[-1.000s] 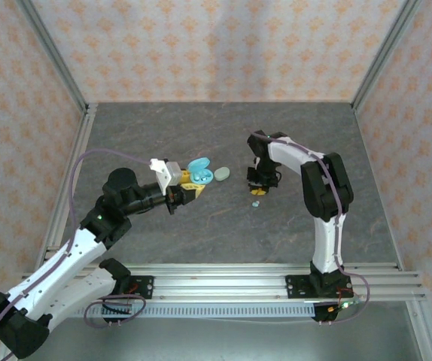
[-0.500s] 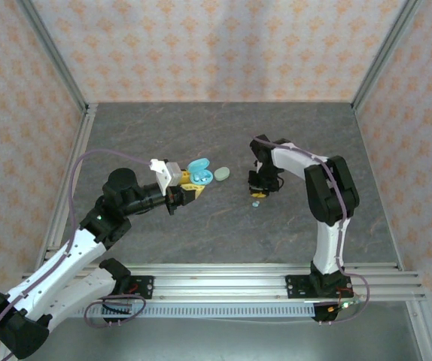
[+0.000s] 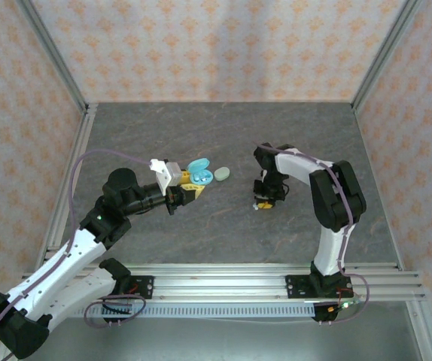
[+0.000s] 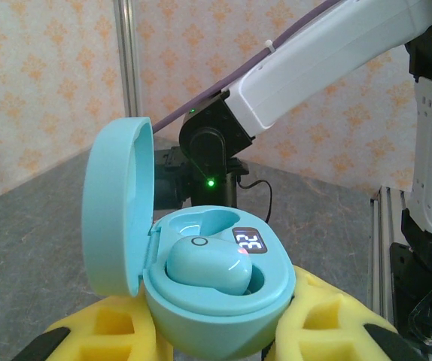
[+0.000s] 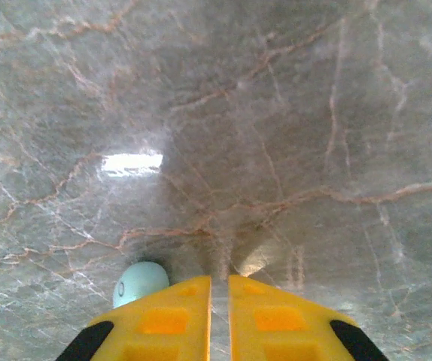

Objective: Insert the wireless bluetooth earbuds into the charging case

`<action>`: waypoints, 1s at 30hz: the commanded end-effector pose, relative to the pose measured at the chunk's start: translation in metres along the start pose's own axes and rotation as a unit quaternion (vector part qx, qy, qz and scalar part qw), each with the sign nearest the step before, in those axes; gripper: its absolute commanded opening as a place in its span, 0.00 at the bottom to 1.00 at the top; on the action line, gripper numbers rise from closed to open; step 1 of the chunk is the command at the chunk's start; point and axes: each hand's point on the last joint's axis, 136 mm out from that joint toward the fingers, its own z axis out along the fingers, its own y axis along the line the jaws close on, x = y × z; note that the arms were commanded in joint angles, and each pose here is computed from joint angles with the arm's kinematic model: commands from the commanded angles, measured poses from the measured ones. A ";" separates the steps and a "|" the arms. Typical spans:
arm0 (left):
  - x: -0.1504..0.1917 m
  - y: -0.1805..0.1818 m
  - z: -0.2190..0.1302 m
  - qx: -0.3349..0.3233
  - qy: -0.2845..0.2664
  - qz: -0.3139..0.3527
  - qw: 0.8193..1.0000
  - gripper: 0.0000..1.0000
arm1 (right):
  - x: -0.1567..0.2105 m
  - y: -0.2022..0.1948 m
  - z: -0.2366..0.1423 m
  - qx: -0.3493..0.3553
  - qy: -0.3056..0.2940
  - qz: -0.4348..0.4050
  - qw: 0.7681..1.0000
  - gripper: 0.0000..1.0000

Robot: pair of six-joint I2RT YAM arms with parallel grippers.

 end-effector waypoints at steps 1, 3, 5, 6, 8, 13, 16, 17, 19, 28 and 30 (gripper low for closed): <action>-0.023 -0.004 -0.005 0.001 -0.028 0.021 0.999 0.09 | 0.011 -0.007 -0.011 0.019 -0.001 0.009 1.000 0.15; -0.023 -0.005 -0.005 0.002 -0.027 0.022 0.999 0.09 | 0.008 -0.010 -0.018 0.027 -0.014 0.010 0.999 0.15; -0.023 -0.005 -0.006 0.001 -0.027 0.023 0.999 0.09 | 0.005 -0.010 -0.029 0.031 -0.032 0.013 0.999 0.15; -0.023 -0.005 -0.006 0.001 -0.027 0.023 0.999 0.09 | 0.004 -0.010 -0.036 0.031 -0.042 0.015 0.999 0.15; -0.023 -0.005 -0.006 0.000 -0.027 0.023 0.999 0.09 | 0.001 -0.007 -0.051 0.031 -0.067 0.017 0.997 0.15; -0.022 -0.004 -0.005 -0.001 -0.028 0.024 0.999 0.09 | 0.002 0.007 -0.076 0.030 -0.115 0.021 0.993 0.22; -0.021 -0.003 -0.004 0.000 -0.028 0.023 0.999 0.09 | 0.004 0.015 -0.077 0.041 -0.125 0.015 0.991 0.26; -0.022 -0.004 -0.004 0.001 -0.029 0.023 0.999 0.09 | 0.004 0.018 -0.075 0.046 -0.125 0.012 0.991 0.26; -0.022 -0.004 -0.004 0.002 -0.029 0.024 0.999 0.09 | 0.005 0.020 -0.067 0.061 -0.118 0.007 0.991 0.27; -0.020 -0.004 -0.004 0.001 -0.026 0.023 0.999 0.09 | 0.003 0.031 -0.037 0.099 -0.093 -0.014 0.991 0.27; -0.020 -0.004 -0.005 0.000 -0.026 0.024 0.999 0.09 | 0.001 0.031 -0.032 0.104 -0.088 -0.014 0.991 0.27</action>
